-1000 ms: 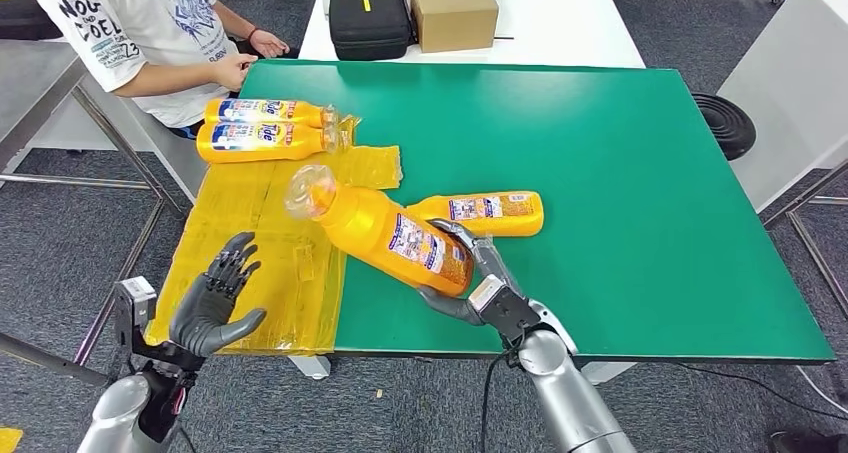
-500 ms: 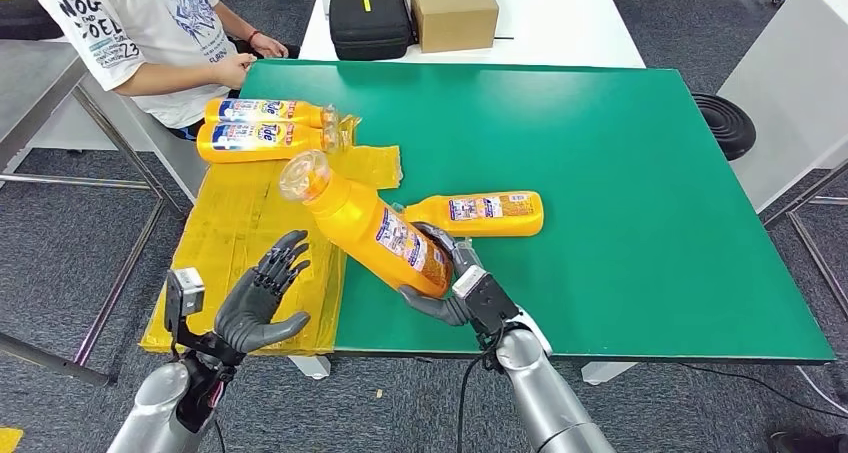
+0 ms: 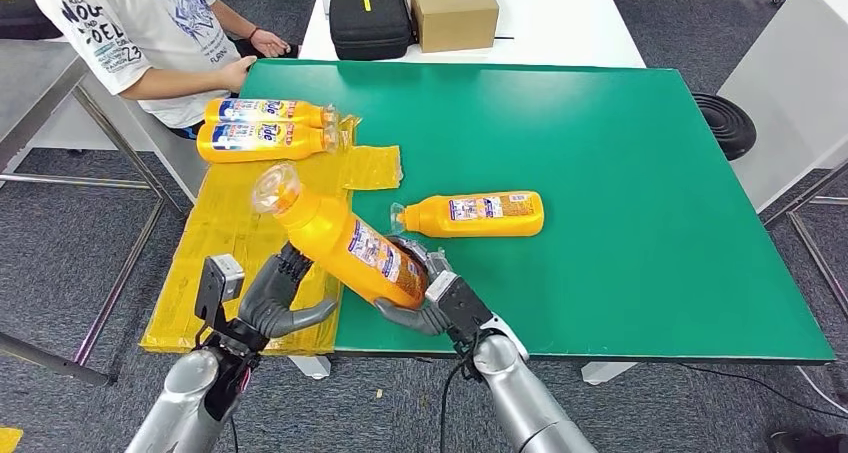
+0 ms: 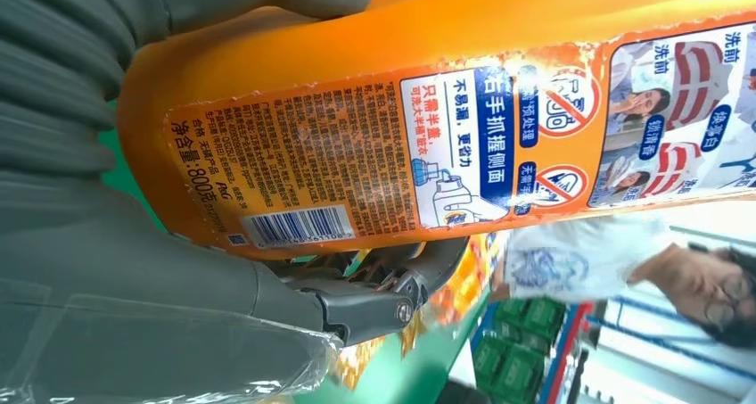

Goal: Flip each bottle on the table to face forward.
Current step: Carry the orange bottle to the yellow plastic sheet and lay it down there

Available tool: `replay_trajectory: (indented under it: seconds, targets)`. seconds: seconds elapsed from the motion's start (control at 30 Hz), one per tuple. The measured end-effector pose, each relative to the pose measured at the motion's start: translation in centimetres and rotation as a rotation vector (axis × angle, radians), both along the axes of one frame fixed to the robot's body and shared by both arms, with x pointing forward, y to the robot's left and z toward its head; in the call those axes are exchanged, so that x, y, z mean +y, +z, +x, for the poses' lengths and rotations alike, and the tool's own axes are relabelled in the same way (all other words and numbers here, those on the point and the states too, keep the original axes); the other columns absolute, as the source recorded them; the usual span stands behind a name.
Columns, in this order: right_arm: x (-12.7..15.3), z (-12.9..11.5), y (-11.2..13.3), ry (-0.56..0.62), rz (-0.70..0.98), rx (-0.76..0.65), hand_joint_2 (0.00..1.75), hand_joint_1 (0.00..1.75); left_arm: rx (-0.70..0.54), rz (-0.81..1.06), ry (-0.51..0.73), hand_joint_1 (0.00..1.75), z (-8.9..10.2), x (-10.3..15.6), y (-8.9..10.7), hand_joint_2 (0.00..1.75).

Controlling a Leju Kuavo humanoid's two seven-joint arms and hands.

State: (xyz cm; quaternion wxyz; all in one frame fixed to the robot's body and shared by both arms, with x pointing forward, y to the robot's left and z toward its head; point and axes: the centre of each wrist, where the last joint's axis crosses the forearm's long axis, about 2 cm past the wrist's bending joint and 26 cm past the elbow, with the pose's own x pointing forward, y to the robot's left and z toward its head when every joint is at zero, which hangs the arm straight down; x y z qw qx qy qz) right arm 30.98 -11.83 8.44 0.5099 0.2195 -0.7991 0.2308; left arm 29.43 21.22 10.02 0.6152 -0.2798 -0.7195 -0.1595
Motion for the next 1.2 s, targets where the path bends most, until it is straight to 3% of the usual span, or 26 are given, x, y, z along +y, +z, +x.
replay_trajectory:
  seconds: [0.2, 0.4, 0.57, 1.2]
  targets:
    - [1.0, -0.6, -0.6, 0.040, -0.013, 0.025, 1.75, 1.75, 0.027, -0.136, -0.076, 0.00, 0.9, -1.4, 1.1, 1.75]
    - [1.2, -1.0, -1.1, 0.071, 0.012, 0.065, 1.75, 1.75, 0.087, -0.336, -0.222, 0.00, 0.7, -2.0, 1.4, 1.75]
    - [1.0, -1.1, -1.3, 0.082, 0.037, 0.084, 1.75, 1.75, 0.108, -0.391, -0.264, 0.00, 0.5, -2.2, 1.3, 1.75]
    - [0.9, -1.4, -1.7, 0.087, 0.021, 0.087, 1.75, 1.75, 0.093, -0.117, -0.170, 0.00, 0.8, -3.5, 1.6, 1.75]
